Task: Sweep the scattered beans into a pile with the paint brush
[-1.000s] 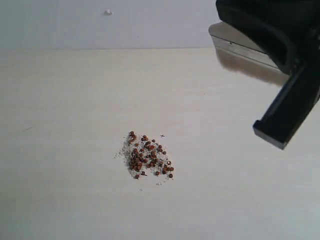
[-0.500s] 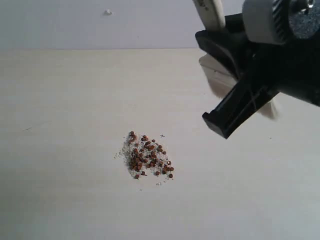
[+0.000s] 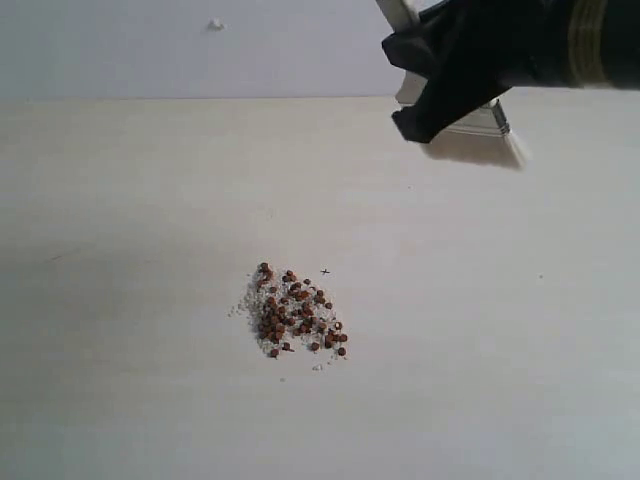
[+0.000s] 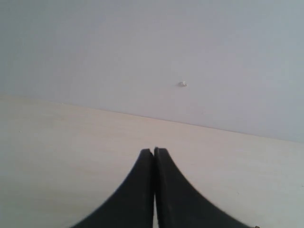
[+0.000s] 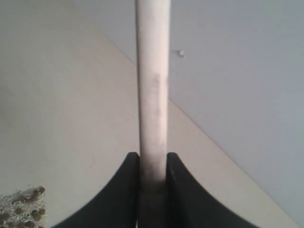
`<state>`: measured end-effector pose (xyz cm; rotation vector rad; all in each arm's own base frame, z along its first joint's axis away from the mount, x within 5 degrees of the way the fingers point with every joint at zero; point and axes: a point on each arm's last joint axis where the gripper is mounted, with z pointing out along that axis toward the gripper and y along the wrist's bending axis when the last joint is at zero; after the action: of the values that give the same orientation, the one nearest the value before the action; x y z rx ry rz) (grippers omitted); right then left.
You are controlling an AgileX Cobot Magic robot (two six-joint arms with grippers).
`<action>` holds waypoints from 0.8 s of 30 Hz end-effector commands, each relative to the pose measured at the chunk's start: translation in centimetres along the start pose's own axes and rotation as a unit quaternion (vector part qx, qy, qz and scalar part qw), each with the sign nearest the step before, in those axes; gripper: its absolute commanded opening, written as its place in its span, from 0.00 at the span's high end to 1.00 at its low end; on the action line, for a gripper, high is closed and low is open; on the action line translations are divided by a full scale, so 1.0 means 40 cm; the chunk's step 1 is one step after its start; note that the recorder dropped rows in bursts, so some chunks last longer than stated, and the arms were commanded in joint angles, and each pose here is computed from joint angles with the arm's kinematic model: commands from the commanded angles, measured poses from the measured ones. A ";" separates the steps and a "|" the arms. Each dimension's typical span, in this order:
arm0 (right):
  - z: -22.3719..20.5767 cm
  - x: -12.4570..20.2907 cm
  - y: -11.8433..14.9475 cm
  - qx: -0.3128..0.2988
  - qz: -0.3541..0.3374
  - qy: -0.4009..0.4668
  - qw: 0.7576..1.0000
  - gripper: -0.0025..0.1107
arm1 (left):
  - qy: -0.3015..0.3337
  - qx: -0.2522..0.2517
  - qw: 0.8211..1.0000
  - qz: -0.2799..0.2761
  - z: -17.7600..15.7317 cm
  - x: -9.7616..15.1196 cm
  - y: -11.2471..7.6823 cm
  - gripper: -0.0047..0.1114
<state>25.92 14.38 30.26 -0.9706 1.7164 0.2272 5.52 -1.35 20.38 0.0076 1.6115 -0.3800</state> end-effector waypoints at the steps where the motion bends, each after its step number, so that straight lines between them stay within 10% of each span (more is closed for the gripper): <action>1: 0.000 0.027 -0.049 -0.160 -0.024 -0.049 0.986 0.98 | -0.002 0.003 1.000 -0.001 -0.001 0.001 0.000 0.96; 5: -0.013 0.069 -0.038 -0.323 -0.018 -0.113 0.939 0.98 | -0.002 0.003 1.000 -0.001 -0.001 0.001 0.000 0.96; 24: 0.170 0.326 0.234 -0.501 0.021 -0.067 0.863 0.98 | 0.002 0.002 1.000 -0.001 -0.001 0.003 0.000 0.96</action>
<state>23.36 17.90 14.14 -1.6019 1.4819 1.2675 5.52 -1.35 20.37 0.0074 1.6133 -0.3795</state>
